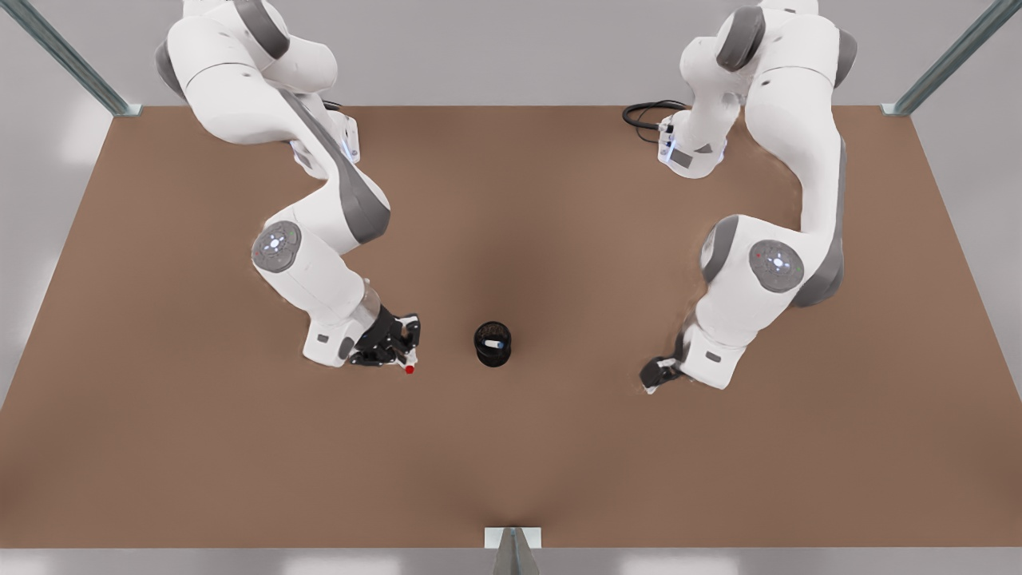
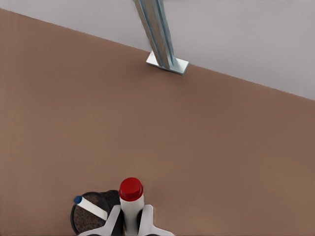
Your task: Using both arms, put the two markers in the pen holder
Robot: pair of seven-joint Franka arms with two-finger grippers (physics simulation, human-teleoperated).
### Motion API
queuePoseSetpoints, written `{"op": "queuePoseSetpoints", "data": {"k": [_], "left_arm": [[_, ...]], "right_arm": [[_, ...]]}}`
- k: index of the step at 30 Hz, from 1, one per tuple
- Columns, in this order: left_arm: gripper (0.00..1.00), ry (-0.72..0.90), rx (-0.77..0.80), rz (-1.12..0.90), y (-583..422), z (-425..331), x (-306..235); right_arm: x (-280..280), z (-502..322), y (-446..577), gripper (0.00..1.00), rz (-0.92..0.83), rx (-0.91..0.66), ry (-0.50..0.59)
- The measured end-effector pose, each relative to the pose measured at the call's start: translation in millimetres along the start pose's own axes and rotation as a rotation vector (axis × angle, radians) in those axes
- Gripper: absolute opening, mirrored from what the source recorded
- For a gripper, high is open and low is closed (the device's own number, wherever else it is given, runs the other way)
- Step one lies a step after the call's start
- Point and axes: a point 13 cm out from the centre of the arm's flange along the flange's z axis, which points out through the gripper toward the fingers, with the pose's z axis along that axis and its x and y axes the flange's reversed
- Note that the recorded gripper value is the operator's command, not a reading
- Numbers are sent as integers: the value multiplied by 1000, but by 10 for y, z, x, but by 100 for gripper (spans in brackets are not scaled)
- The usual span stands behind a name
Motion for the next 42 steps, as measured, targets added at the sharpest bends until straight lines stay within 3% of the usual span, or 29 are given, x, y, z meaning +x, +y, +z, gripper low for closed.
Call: {"op": "queuePoseSetpoints", "data": {"k": [3,5,11,20,28,29,30,34,38,42], "left_arm": [[100,22,-76,-52,1092,-999,-234],[100,51,-137,-11,1441,-1285,11],[100,152,-219,136,1624,-1224,287],[100,240,-243,278,1688,-1026,407],[100,263,-237,355,1700,-1012,434],[100,265,-236,362,1705,-1013,435],[100,267,-236,368,1714,-1014,433],[100,273,-234,387,1744,-1017,428],[100,275,-229,407,1738,-1026,425],[100,274,-223,434,1670,-1046,447]], "right_arm": [[-56,432,526,23,-17,-36,-31],[-150,549,696,23,-5,-54,-74],[-169,822,838,23,37,-65,-136],[438,1248,1048,24,49,-49,-90],[466,1420,989,27,-53,26,-136],[514,1504,1004,71,-54,24,-128],[569,1580,1015,100,-54,23,-120],[473,1369,895,100,-36,48,-146],[-82,-317,-156,100,108,209,-242],[227,-1734,-1595,100,386,373,-165]]}}
